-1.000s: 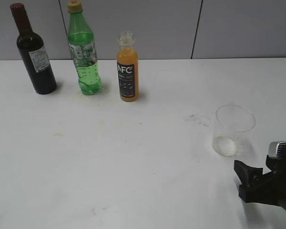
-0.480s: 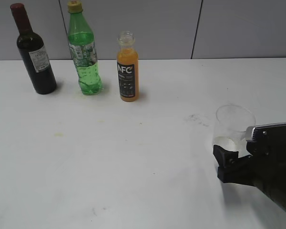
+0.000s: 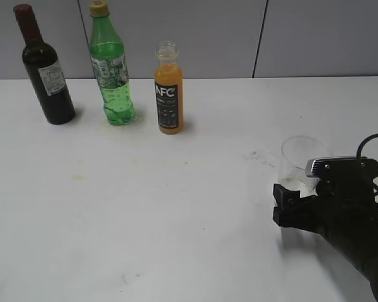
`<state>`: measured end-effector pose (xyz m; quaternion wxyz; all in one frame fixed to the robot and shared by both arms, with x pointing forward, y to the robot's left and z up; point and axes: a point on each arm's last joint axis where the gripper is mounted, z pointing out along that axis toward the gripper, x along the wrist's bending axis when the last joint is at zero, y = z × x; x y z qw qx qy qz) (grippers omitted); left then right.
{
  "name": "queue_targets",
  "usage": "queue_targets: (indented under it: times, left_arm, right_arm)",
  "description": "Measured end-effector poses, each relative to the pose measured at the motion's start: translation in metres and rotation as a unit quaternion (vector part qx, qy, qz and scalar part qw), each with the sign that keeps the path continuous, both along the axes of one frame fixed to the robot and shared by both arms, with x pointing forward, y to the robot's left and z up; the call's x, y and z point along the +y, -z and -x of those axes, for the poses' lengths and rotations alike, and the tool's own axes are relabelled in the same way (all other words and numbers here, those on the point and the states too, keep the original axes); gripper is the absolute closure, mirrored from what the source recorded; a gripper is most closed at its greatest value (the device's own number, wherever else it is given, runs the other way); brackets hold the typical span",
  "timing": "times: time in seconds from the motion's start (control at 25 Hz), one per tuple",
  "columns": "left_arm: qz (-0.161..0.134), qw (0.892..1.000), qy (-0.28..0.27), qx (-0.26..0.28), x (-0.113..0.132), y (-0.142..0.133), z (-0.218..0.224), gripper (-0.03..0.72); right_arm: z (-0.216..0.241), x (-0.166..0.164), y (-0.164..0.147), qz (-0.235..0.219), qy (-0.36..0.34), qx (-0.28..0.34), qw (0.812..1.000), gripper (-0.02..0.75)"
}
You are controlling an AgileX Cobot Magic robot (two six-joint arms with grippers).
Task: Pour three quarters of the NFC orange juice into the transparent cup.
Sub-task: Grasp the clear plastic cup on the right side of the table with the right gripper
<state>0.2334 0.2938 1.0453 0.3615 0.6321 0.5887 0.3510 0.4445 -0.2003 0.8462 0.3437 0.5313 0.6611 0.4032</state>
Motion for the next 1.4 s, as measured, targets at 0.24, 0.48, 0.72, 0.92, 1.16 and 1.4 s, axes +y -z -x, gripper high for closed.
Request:
queue_targets:
  times: [0.24, 0.48, 0.72, 0.92, 1.16, 1.4]
  left_arm:
    - [0.000, 1.000, 0.000, 0.000, 0.000, 0.000, 0.000, 0.104]
    - [0.000, 1.000, 0.000, 0.000, 0.000, 0.000, 0.000, 0.104]
    - [0.000, 1.000, 0.000, 0.000, 0.000, 0.000, 0.000, 0.104]
    - [0.000, 1.000, 0.000, 0.000, 0.000, 0.000, 0.000, 0.104]
    - [0.000, 1.000, 0.000, 0.000, 0.000, 0.000, 0.000, 0.104]
    - [0.000, 1.000, 0.000, 0.000, 0.000, 0.000, 0.000, 0.104]
  right_arm:
    - [-0.011, 0.004, 0.000, -0.007, 0.017, -0.013, 1.000, 0.093]
    - [-0.020, 0.009, 0.008, -0.011, 0.023, -0.012, 1.000, 0.090]
    - [-0.022, 0.009, 0.013, -0.011, 0.035, -0.008, 0.999, 0.061]
    - [-0.024, 0.008, 0.013, -0.012, 0.047, -0.010, 0.999, 0.061]
    - [-0.024, 0.009, 0.013, -0.012, 0.041, -0.010, 0.999, 0.098]
    - [-0.024, 0.010, 0.013, -0.012, 0.035, -0.009, 0.999, 0.202]
